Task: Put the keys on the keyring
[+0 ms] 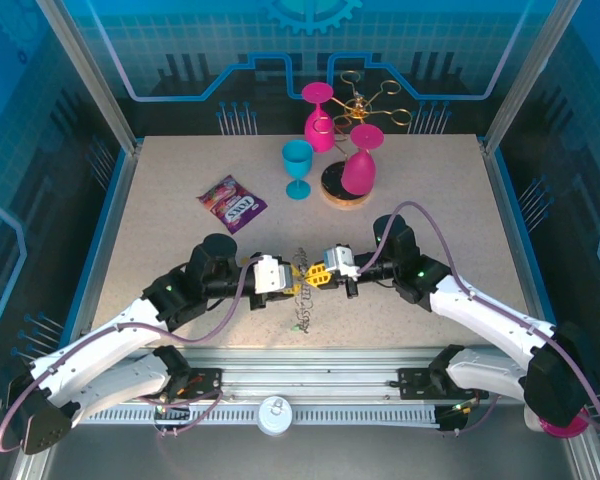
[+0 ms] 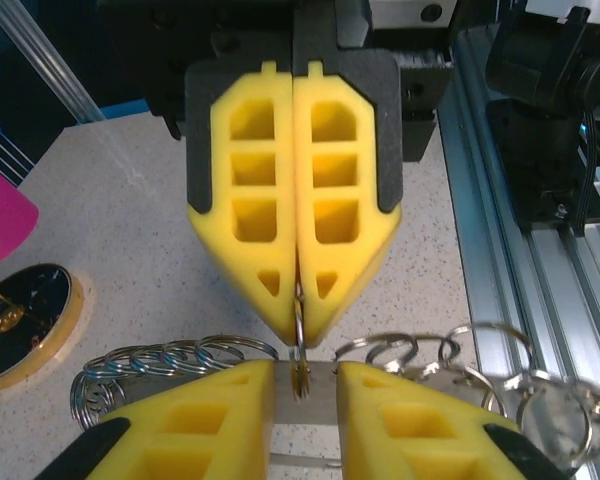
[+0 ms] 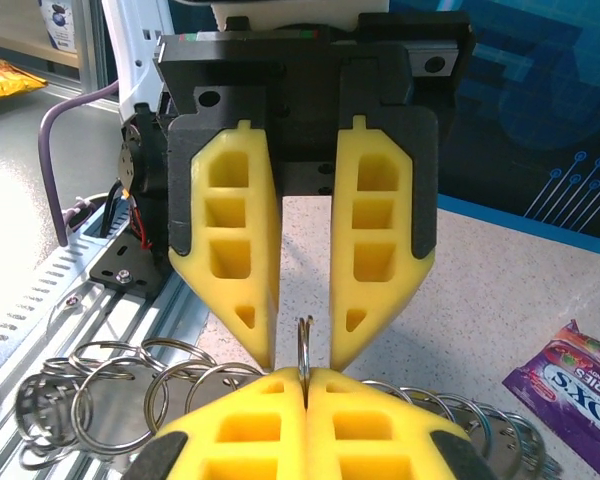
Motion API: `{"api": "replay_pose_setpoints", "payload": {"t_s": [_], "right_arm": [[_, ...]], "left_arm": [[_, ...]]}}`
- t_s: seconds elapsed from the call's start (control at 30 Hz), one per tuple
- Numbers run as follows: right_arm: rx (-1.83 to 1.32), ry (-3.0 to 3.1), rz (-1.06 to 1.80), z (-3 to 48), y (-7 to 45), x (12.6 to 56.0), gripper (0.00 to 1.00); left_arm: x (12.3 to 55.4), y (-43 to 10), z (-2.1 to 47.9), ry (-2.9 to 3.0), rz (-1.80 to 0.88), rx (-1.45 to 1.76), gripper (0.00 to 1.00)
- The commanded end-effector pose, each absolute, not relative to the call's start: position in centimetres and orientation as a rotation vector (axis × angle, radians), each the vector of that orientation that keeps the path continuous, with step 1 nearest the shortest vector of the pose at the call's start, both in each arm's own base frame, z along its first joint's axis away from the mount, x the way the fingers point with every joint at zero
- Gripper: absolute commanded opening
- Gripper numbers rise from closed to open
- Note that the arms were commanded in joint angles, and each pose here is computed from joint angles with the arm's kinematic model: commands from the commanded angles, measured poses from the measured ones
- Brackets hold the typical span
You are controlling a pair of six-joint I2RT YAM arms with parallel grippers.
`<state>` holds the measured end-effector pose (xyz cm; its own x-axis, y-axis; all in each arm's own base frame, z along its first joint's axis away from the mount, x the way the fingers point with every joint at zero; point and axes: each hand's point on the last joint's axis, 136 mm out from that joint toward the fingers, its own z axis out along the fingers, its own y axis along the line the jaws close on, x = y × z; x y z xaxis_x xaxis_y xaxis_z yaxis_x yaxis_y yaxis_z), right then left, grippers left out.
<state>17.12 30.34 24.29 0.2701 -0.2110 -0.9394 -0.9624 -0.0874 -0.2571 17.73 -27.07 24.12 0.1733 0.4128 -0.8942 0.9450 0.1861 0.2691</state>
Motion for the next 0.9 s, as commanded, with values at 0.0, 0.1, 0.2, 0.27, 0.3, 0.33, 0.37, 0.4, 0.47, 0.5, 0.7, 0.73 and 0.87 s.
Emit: {"api": "replay_pose_setpoints", "payload": {"t_s": [0.0,0.1,0.2,0.27,0.3,0.33,0.37,0.4,0.47,0.5,0.7,0.73,0.87], "right_arm": [[-1.521,1.051,0.944,25.8,30.2,16.7,0.00],[-1.522,1.047,0.952,25.8,30.3,16.6,0.00],[-1.518,1.039,0.962,26.0,30.4,16.5,0.00],[-1.518,1.034,0.970,26.1,30.5,16.4,0.00],[-1.519,1.031,0.971,26.1,30.5,16.4,0.00],[-1.520,1.030,0.975,26.0,30.6,16.3,0.00],[-1.518,1.030,0.977,26.1,30.6,16.4,0.00],[-1.518,1.027,0.980,26.1,30.7,16.4,0.00],[-1.516,1.027,0.986,26.1,30.8,16.3,0.00],[-1.517,1.029,0.987,26.0,30.8,16.3,0.00],[-1.508,1.091,0.892,25.0,30.3,17.3,0.07],[-1.515,1.107,0.866,24.8,30.2,17.5,0.10],[-1.556,1.140,0.808,24.2,29.8,17.6,0.18]], "left_arm": [[17.2,-27.7,24.9,1.355,-0.693,1.392,0.21],[17.1,-27.8,24.9,1.349,-0.702,1.394,0.17],[17.1,-27.8,24.9,1.346,-0.701,1.396,0.14],[17.2,-27.9,24.9,1.344,-0.698,1.396,0.13],[17.2,-27.9,24.9,1.340,-0.697,1.395,0.12],[17.2,-27.9,25.0,1.337,-0.698,1.392,0.12],[17.2,-27.9,25.0,1.333,-0.697,1.390,0.11],[17.2,-27.9,25.1,1.331,-0.698,1.390,0.09],[17.4,-27.9,25.3,1.321,-0.686,1.383,0.06],[17.4,-27.9,25.3,1.317,-0.680,1.382,0.04],[17.9,-27.3,25.3,1.288,-0.583,1.394,0.00],[17.9,-27.3,25.3,1.280,-0.567,1.403,0.00],[17.8,-27.1,25.2,1.273,-0.539,1.437,0.00]]}}
